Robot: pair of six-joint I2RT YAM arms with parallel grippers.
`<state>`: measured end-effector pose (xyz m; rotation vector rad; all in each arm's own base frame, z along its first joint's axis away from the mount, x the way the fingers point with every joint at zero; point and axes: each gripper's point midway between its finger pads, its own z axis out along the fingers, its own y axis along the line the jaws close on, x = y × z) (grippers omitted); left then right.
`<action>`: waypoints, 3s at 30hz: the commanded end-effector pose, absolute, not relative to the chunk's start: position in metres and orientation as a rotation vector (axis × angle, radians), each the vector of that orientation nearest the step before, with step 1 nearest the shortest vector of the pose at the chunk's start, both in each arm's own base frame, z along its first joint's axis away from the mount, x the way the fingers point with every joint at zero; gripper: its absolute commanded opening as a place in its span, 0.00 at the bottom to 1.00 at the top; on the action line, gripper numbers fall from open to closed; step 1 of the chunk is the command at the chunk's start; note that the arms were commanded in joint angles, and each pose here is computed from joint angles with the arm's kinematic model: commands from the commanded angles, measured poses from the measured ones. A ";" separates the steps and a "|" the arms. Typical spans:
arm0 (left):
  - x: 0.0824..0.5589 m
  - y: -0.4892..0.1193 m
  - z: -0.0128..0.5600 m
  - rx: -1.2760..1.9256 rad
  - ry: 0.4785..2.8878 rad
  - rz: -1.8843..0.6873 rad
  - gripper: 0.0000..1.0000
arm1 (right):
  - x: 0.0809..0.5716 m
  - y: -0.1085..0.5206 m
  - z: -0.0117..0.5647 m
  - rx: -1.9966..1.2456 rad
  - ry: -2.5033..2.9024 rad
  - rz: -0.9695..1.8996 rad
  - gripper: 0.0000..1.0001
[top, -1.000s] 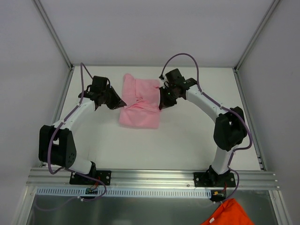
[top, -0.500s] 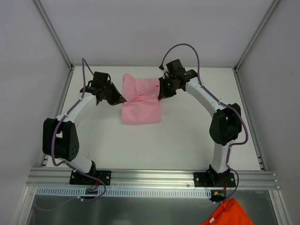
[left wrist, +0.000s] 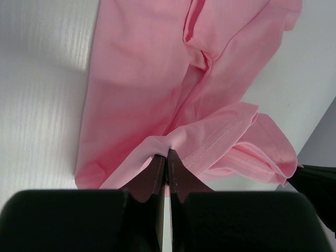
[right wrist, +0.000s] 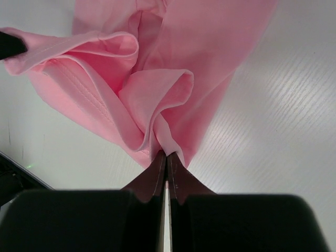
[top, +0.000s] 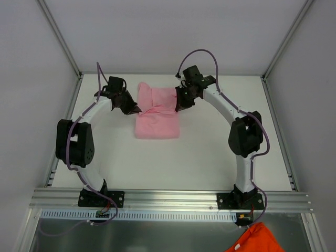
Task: Fold and stack the t-shirts
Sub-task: Fold the folded rectangular tshirt in 1/3 of the way
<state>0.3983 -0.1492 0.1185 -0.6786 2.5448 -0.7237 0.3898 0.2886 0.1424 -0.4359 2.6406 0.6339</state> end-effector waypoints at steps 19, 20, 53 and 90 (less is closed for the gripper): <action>0.458 -0.143 0.100 -0.644 2.565 -0.676 0.00 | 0.430 0.274 0.132 -0.400 2.636 0.499 0.05; 0.461 -0.144 0.099 -0.643 2.564 -0.679 0.00 | 0.436 0.276 0.142 -0.403 2.609 0.504 0.07; 0.426 -0.155 0.142 -0.547 2.481 -0.847 0.91 | 0.392 0.269 0.153 -0.392 2.603 0.598 0.24; 0.408 -0.150 0.058 -0.616 2.644 -0.779 0.84 | 0.376 0.273 0.070 -0.311 2.750 0.652 0.40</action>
